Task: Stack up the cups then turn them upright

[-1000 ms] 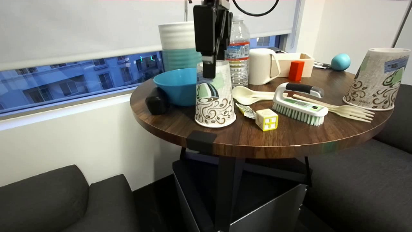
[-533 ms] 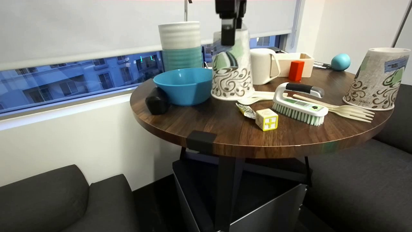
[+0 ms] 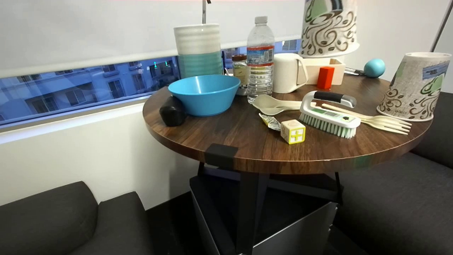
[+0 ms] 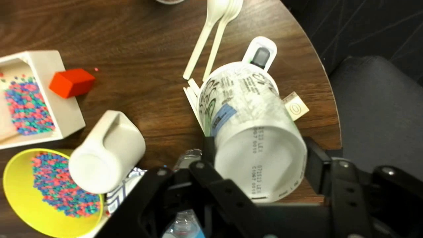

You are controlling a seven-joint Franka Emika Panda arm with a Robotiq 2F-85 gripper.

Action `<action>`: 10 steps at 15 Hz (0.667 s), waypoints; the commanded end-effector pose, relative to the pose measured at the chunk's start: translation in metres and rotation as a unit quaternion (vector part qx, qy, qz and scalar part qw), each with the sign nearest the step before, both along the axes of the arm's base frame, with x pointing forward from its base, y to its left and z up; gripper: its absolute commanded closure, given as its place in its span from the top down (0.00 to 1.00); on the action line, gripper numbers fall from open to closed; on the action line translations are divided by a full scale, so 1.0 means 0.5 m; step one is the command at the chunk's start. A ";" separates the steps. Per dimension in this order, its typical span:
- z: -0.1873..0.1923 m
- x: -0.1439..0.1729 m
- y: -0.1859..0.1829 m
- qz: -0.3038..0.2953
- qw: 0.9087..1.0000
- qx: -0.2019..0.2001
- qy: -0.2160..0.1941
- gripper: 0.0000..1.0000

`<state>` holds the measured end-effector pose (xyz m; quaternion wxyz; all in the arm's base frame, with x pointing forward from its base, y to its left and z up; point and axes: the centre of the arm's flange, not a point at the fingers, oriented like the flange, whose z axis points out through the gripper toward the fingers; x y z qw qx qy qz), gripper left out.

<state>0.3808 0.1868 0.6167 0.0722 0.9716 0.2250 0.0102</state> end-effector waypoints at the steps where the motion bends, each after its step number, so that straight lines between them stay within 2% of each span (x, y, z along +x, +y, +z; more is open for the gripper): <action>1: 0.019 -0.063 -0.066 -0.068 0.998 -0.014 0.006 0.40; 2: 0.016 -0.068 -0.071 -0.076 0.997 -0.020 0.006 0.40; 3: 0.024 -0.038 -0.050 -0.051 0.999 -0.008 0.008 0.40; 4: 0.027 -0.043 -0.057 -0.054 0.998 -0.008 0.007 0.65; 7: 0.023 -0.041 -0.053 -0.053 0.999 -0.009 0.010 0.65; 8: 0.021 -0.040 -0.053 -0.053 0.998 -0.009 0.011 0.40; 10: 0.002 -0.040 -0.104 -0.087 0.996 0.015 0.025 0.40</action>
